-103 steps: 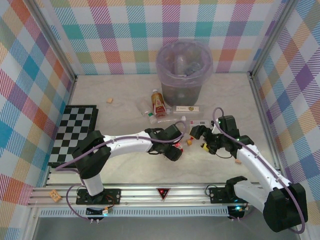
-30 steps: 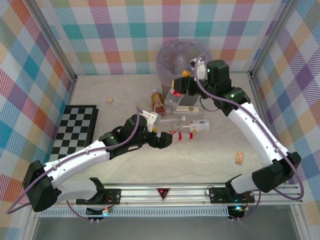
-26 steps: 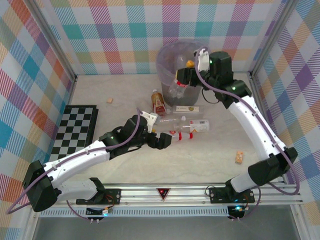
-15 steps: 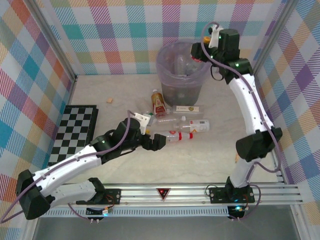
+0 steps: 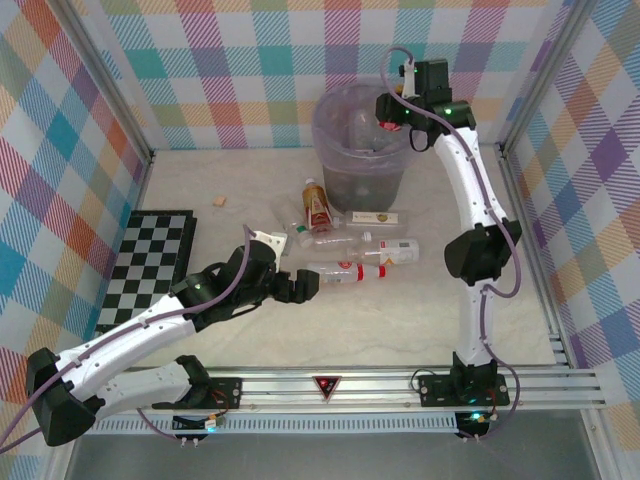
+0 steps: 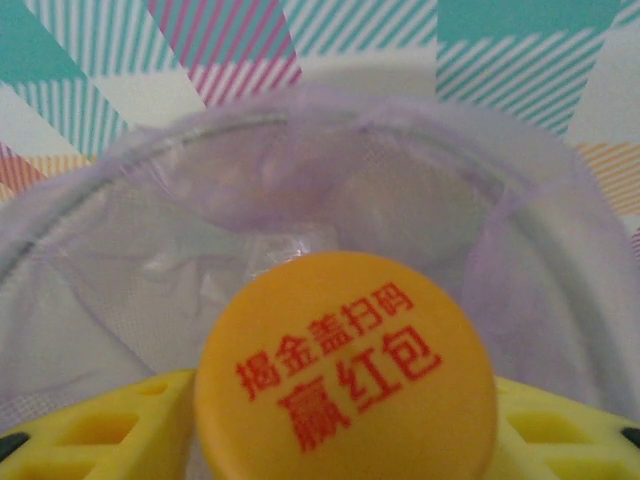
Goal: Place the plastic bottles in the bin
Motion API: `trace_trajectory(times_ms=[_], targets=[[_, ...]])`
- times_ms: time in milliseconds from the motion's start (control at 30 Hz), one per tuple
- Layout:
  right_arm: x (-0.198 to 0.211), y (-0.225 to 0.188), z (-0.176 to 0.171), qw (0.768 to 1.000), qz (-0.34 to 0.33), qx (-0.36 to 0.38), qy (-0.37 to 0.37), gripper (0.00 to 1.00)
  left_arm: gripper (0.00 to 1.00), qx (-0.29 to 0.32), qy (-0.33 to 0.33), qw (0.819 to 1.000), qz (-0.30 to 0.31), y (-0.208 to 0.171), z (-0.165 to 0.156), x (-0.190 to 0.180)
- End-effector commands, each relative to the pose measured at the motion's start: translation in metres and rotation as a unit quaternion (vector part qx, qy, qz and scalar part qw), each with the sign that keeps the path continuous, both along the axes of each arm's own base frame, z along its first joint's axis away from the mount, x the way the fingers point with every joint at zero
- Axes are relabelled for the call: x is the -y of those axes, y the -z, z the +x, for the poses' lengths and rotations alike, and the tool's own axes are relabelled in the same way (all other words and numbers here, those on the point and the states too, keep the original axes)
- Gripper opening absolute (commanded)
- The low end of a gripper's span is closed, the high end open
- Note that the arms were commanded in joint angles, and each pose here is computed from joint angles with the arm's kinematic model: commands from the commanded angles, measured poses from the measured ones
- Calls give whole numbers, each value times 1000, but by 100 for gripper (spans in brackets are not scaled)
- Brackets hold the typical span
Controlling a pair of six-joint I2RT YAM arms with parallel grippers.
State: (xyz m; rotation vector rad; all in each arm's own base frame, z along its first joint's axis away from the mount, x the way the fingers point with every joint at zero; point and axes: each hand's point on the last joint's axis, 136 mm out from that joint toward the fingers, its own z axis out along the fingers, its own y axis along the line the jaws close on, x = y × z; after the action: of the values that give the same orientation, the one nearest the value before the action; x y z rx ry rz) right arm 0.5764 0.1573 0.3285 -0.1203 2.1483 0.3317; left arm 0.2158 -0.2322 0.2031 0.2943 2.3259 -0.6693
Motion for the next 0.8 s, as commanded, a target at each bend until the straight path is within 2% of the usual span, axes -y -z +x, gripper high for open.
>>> trace_trajectory(times_ms=[0, 167, 400, 567, 767], targets=[[-4, 4, -1, 1000, -16, -5, -12, 39, 100, 2, -18, 1000, -5, -7, 0, -8], [-3, 17, 1, 999, -24, -19, -9, 56, 100, -1, -21, 1000, -3, -3, 0, -9], [0, -14, -6, 1000, -20, 12, -5, 79, 100, -4, -19, 1000, 0, 0, 1, -6], [4, -47, -19, 999, -21, 42, -8, 84, 100, -6, -16, 1000, 2, 2, 2, -4], [9, -85, -52, 998, -17, 65, -19, 86, 100, -9, -15, 999, 30, 9, 6, -4]])
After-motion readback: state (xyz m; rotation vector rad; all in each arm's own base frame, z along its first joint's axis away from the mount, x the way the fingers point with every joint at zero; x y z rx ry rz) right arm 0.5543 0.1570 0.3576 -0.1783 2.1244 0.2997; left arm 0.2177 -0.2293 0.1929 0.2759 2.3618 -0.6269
